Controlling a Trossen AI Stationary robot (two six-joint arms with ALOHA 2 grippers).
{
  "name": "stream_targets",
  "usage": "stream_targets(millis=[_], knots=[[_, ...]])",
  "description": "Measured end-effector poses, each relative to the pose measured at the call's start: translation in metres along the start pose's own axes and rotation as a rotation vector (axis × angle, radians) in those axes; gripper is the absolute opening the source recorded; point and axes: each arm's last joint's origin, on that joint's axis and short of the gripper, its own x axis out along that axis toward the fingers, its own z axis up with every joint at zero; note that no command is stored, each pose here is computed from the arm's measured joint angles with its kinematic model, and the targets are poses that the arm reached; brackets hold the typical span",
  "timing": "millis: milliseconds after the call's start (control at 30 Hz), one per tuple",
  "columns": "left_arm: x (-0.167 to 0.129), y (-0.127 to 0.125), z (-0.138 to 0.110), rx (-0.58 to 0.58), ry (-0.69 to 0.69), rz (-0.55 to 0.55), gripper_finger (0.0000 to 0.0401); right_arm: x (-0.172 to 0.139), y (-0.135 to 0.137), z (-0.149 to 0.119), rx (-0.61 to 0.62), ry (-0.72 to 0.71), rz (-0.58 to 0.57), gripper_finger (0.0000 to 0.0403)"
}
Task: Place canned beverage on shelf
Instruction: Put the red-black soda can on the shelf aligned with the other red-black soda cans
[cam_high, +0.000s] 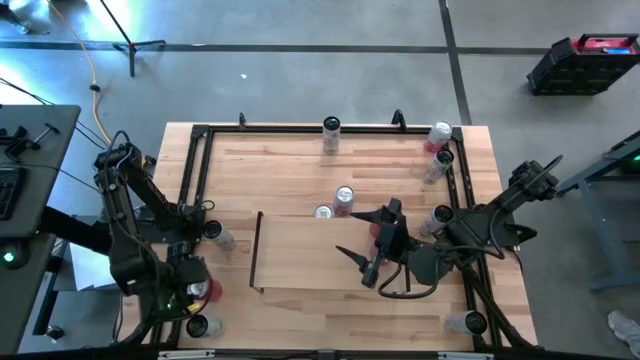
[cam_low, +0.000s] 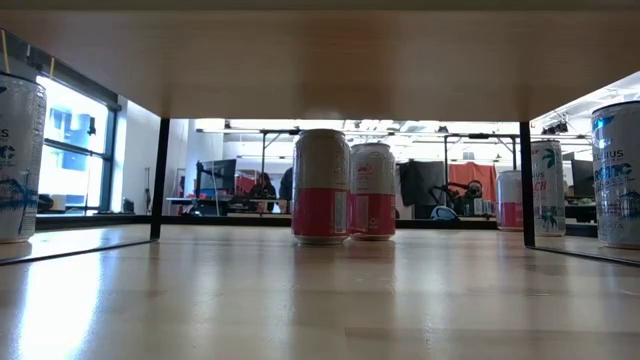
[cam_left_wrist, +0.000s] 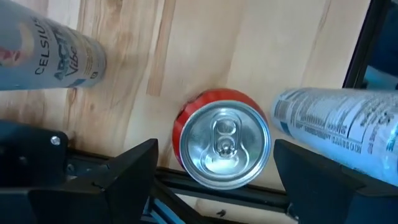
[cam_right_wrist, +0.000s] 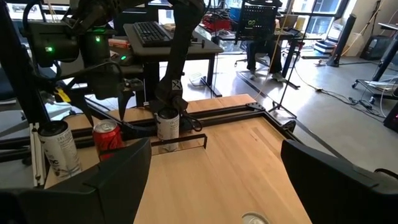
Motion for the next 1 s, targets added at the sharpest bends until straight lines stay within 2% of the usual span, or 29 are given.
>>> stream_targets(millis=[467,1000], knots=[[0.001,-0.007,0.003,-0.024,-0.013,-0.065,0.0375,0.001,-0.001,-0.001,0.016,0.011,-0.007,0.0344],[0.01,-0.013,0.002,0.019,-0.015,-0.016,0.0381,0.012,0.005,-0.009,0.007,0.032,-0.014,0.0344]])
